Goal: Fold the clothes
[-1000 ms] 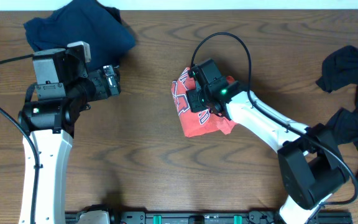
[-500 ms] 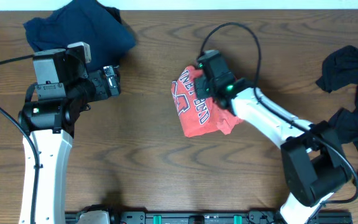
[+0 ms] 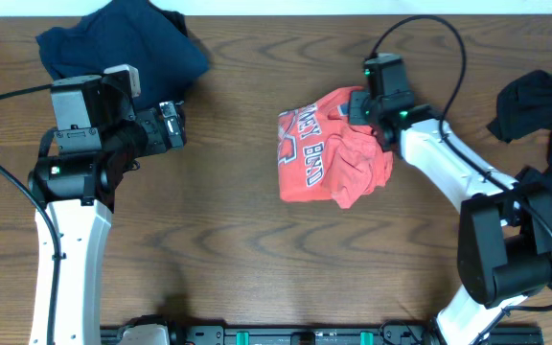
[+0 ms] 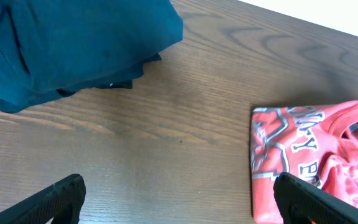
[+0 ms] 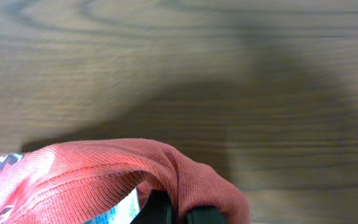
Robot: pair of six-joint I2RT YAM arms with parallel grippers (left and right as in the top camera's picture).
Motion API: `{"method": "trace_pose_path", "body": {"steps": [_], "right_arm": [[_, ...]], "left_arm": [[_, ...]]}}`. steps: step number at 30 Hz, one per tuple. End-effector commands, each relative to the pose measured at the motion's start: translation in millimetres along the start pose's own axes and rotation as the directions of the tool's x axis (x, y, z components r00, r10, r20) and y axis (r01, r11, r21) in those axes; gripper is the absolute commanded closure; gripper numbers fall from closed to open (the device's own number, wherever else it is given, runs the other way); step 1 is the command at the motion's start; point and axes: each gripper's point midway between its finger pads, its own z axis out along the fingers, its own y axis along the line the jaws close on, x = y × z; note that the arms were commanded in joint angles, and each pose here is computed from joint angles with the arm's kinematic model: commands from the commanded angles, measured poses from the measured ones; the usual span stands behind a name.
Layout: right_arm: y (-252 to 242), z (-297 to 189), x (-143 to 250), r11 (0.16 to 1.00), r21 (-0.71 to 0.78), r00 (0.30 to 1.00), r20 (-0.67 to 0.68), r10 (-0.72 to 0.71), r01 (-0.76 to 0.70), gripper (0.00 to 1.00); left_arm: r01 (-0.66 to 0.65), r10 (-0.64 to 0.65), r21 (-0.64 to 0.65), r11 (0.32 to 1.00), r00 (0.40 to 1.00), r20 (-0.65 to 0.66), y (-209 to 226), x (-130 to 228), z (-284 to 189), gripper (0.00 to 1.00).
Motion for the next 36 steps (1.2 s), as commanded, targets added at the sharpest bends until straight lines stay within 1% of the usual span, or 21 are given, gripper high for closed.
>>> {"method": "trace_pose_path", "body": {"steps": [1,2,4,5,7,8,9,11,14,16,19,22,26,36], "right_arm": [[-11.4,-14.5,-33.0,0.999,0.003,0.995,0.092,-0.033,0.033,0.81],[-5.3,-15.3,-37.1,0.996,-0.034,0.991,0.106,-0.083,0.087,0.66],[9.5,-22.0,-42.2,0.979,-0.111,0.979,0.128,-0.159,0.173,0.42],[12.4,-26.4,-45.4,0.974,-0.128,0.976,0.136,-0.168,0.185,0.37],[16.0,-40.7,-53.6,0.967,-0.159,0.973,0.15,-0.174,0.197,0.37],[18.9,-48.0,-56.1,0.961,-0.178,0.971,0.154,-0.184,0.211,0.4],[24.4,-57.0,-57.1,0.949,-0.206,0.965,0.157,-0.209,0.239,0.46],[33.0,-70.6,-52.5,0.919,-0.253,0.95,0.156,-0.27,0.303,0.51],[37.5,-74.7,-30.5,0.878,-0.293,0.925,0.103,-0.365,0.379,0.5],[36.4,-71.5,-9.7,0.854,-0.325,0.908,0.042,-0.416,0.407,0.48],[30.7,-63.9,18.9,0.836,-0.354,0.883,-0.054,-0.467,0.42,0.46],[29.6,-55.6,37.7,0.819,-0.389,0.861,-0.108,-0.496,0.423,0.46],[28.5,-42.3,53.5,0.819,-0.41,0.853,-0.158,-0.498,0.402,0.46],[26.3,-23.3,72.6,0.821,-0.431,0.842,-0.213,-0.496,0.375,0.47]], "left_arm": [[-0.007,0.008,-0.015,1.0,1.0,0.013,2.8,-5.9,-1.7,0.02],[-0.007,0.008,-0.015,1.0,1.0,0.014,2.9,-6.1,-1.5,0.02],[-0.008,0.008,-0.015,1.0,1.0,0.015,2.8,-6.6,-1.4,0.02],[-0.008,0.008,-0.015,1.0,1.0,0.015,2.9,-6.5,-1.2,0.02],[-0.008,0.008,-0.015,1.0,1.0,0.014,2.9,-6.4,-1.2,0.02],[-0.007,0.008,-0.015,1.0,1.0,0.013,2.9,-6.1,-1.2,0.02],[-0.008,0.008,-0.015,1.0,1.0,0.012,3.0,-5.9,-1.2,0.02],[-0.008,0.008,-0.015,1.0,1.0,0.012,3.0,-5.9,-1.2,0.02],[-0.008,0.008,-0.015,1.0,1.0,0.012,3.0,-5.9,-1.2,0.02],[-0.007,0.007,-0.015,1.0,1.0,0.013,3.0,-5.9,-1.2,0.02],[-0.007,0.008,-0.015,1.0,1.0,0.012,3.0,-5.8,-1.2,0.02],[-0.007,0.008,-0.015,1.0,1.0,0.012,3.0,-5.8,-1.2,0.02],[-0.006,0.006,-0.015,1.0,1.0,0.009,3.0,-5.1,-1.2,0.02],[-0.003,0.003,-0.018,1.0,1.0,-0.005,3.7,-1.5,-1.2,0.02]]}}
